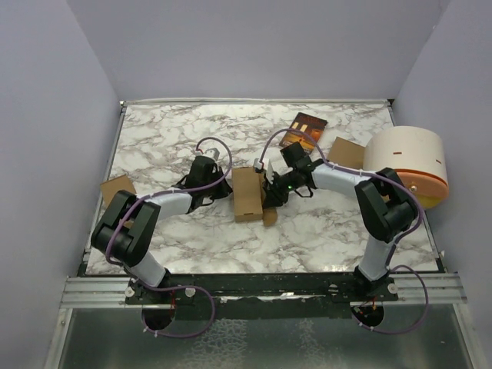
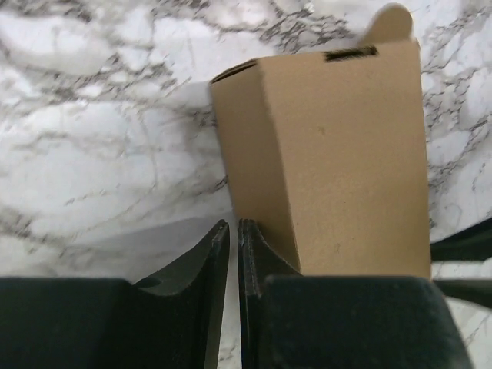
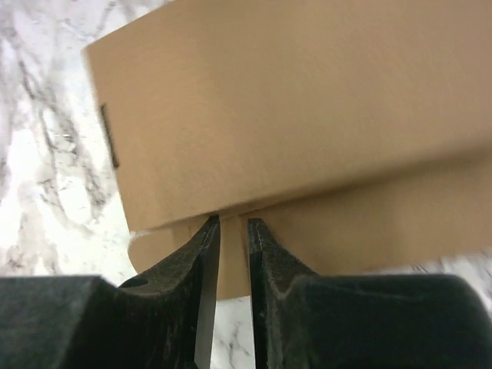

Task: Fold the paper box

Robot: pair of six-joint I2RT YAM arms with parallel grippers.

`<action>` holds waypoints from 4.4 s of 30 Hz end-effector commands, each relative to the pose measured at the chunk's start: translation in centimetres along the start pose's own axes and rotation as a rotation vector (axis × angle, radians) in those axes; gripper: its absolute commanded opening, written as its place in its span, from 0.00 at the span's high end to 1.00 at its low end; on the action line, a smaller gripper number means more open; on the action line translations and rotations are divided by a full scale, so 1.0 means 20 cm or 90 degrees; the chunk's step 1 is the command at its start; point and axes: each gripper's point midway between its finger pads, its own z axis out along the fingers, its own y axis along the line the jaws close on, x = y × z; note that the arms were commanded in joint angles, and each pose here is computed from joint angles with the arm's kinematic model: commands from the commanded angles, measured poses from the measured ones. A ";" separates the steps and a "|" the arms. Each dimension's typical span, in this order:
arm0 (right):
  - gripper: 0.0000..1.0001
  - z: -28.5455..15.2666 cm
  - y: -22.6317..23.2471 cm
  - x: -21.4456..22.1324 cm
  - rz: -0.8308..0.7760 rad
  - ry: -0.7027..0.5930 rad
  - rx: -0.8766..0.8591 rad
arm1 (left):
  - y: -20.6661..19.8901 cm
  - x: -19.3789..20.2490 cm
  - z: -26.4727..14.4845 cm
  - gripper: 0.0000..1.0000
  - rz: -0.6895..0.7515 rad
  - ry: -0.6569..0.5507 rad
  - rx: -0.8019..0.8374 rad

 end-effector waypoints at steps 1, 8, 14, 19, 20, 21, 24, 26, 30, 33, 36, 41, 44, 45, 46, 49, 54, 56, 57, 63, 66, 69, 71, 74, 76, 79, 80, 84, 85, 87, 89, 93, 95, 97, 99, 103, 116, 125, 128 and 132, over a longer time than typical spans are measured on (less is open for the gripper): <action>0.77 0.02 0.08 -0.11 -0.054 -0.026 -0.046 | -0.13 -0.11 0.06 0.87 0.029 -0.010 0.066; 0.67 -0.07 0.09 -0.15 -0.132 -0.025 -0.023 | -0.16 -0.19 0.13 0.86 0.051 -0.020 0.068; 0.47 -0.23 0.24 -0.16 -0.272 -0.075 -0.023 | -0.08 -0.27 0.06 0.81 0.068 -0.062 0.014; 0.05 -0.25 0.45 -0.08 -0.451 -0.154 -0.086 | -0.07 -0.32 -0.10 0.78 0.080 -0.122 0.005; 0.00 -0.24 0.47 -0.04 -0.492 -0.159 -0.096 | -0.08 -0.33 -0.14 0.75 0.081 -0.136 0.014; 0.01 -0.23 0.48 0.00 -0.512 -0.157 -0.106 | -0.09 -0.33 -0.17 0.72 0.083 -0.148 0.021; 0.01 -0.20 0.48 0.06 -0.514 -0.144 -0.125 | -0.11 -0.35 -0.27 0.56 0.073 -0.193 0.045; 0.00 -0.17 0.46 0.07 -0.518 -0.128 -0.113 | -0.12 -0.34 -0.32 0.41 0.058 -0.221 0.059; 0.09 -0.09 0.41 0.10 -0.541 -0.078 -0.081 | -0.15 -0.31 -0.37 0.27 0.028 -0.241 0.107; 0.18 -0.07 0.36 0.09 -0.517 -0.050 -0.065 | -0.17 -0.26 -0.34 0.28 0.031 -0.201 0.127; 0.33 -0.07 0.32 0.07 -0.491 -0.038 -0.055 | -0.14 -0.21 -0.28 0.36 0.037 -0.155 0.107; 0.86 -0.10 0.25 -0.05 -0.401 -0.073 -0.008 | -0.06 -0.22 -0.19 0.65 0.053 -0.133 0.054; 0.99 -0.08 0.11 -0.06 -0.345 -0.061 0.072 | 0.00 -0.23 -0.10 0.74 0.069 -0.110 0.017; 0.99 -0.07 0.07 -0.05 -0.330 -0.053 0.096 | 0.00 -0.22 -0.08 0.75 0.073 -0.101 0.014; 0.99 -0.06 0.03 -0.04 -0.317 -0.048 0.112 | 0.01 -0.22 -0.05 0.75 0.076 -0.094 0.013; 0.99 -0.03 -0.06 -0.03 -0.293 -0.028 0.151 | 0.00 -0.20 0.01 0.76 0.076 -0.074 0.025; 0.99 0.01 -0.11 -0.04 -0.291 -0.017 0.179 | -0.04 -0.12 0.09 0.78 0.067 -0.029 0.077; 0.99 0.03 -0.12 -0.05 -0.296 -0.015 0.183 | -0.06 -0.09 0.10 0.79 0.062 -0.016 0.099; 0.99 0.04 -0.12 -0.06 -0.297 -0.015 0.183 | -0.07 -0.08 0.11 0.79 0.059 -0.009 0.107; 0.98 0.11 -0.08 -0.10 -0.297 -0.023 0.161 | -0.14 0.01 0.10 0.80 0.051 0.017 0.150; 0.98 0.13 -0.06 -0.11 -0.293 -0.028 0.149 | -0.18 0.06 0.10 0.80 0.056 0.026 0.161; 0.96 0.13 -0.05 -0.11 -0.288 -0.030 0.139 | -0.18 0.10 0.12 0.80 0.052 0.044 0.163; 0.95 0.13 -0.04 -0.12 -0.285 -0.034 0.141 | -0.19 0.11 0.12 0.80 0.053 0.046 0.166; 0.92 0.12 -0.06 -0.12 -0.289 -0.029 0.152 | -0.19 0.10 0.11 0.80 0.050 0.043 0.161; 0.92 0.09 -0.08 -0.12 -0.307 -0.015 0.168 | -0.16 0.10 0.11 0.79 0.048 0.043 0.137; 0.91 0.01 -0.09 -0.11 -0.336 -0.004 0.181 | -0.12 0.05 0.09 0.77 0.052 0.027 0.100; 0.90 -0.01 -0.07 -0.10 -0.348 0.001 0.174 | -0.10 0.03 0.07 0.76 0.051 0.020 0.090; 0.85 -0.08 0.00 -0.06 -0.388 0.007 0.147 | -0.06 -0.04 0.03 0.74 0.053 -0.003 0.056; 0.84 -0.09 0.02 -0.05 -0.393 0.007 0.139 | -0.06 -0.06 0.02 0.74 0.054 -0.009 0.051; 0.84 -0.12 0.05 -0.04 -0.402 0.001 0.125 | -0.06 -0.08 0.00 0.73 0.058 -0.015 0.043; 0.84 -0.14 0.09 -0.05 -0.414 -0.011 0.100 | -0.05 -0.09 -0.02 0.73 0.062 -0.019 0.035; 0.76 -0.17 0.32 0.00 -0.485 -0.056 -0.023 | -0.07 -0.13 -0.10 0.73 0.074 -0.040 0.032; 0.68 -0.17 0.45 0.06 -0.519 -0.084 -0.083 | -0.11 -0.16 -0.15 0.73 0.081 -0.055 0.057; 0.60 -0.17 0.50 0.08 -0.544 -0.107 -0.108 | -0.18 -0.18 -0.20 0.72 0.084 -0.071 0.099; 0.59 -0.15 0.51 0.10 -0.547 -0.103 -0.114 | -0.27 -0.20 -0.25 0.72 0.086 -0.087 0.155; 0.57 -0.07 0.46 0.14 -0.564 -0.060 -0.082 | -0.41 -0.21 -0.34 0.72 0.073 -0.105 0.254; 0.57 0.07 0.34 0.14 -0.599 0.001 0.027 | -0.46 -0.08 -0.23 0.70 0.057 -0.058 0.308; 0.70 0.09 0.35 0.14 -0.594 0.001 0.031 | -0.38 -0.01 -0.15 0.72 0.063 -0.032 0.269; 0.76 0.08 0.35 0.13 -0.584 0.000 0.036 | -0.35 0.02 -0.12 0.73 0.063 -0.020 0.257; 0.84 0.08 0.34 0.11 -0.573 0.001 0.046 | -0.31 0.06 -0.10 0.74 0.062 -0.007 0.238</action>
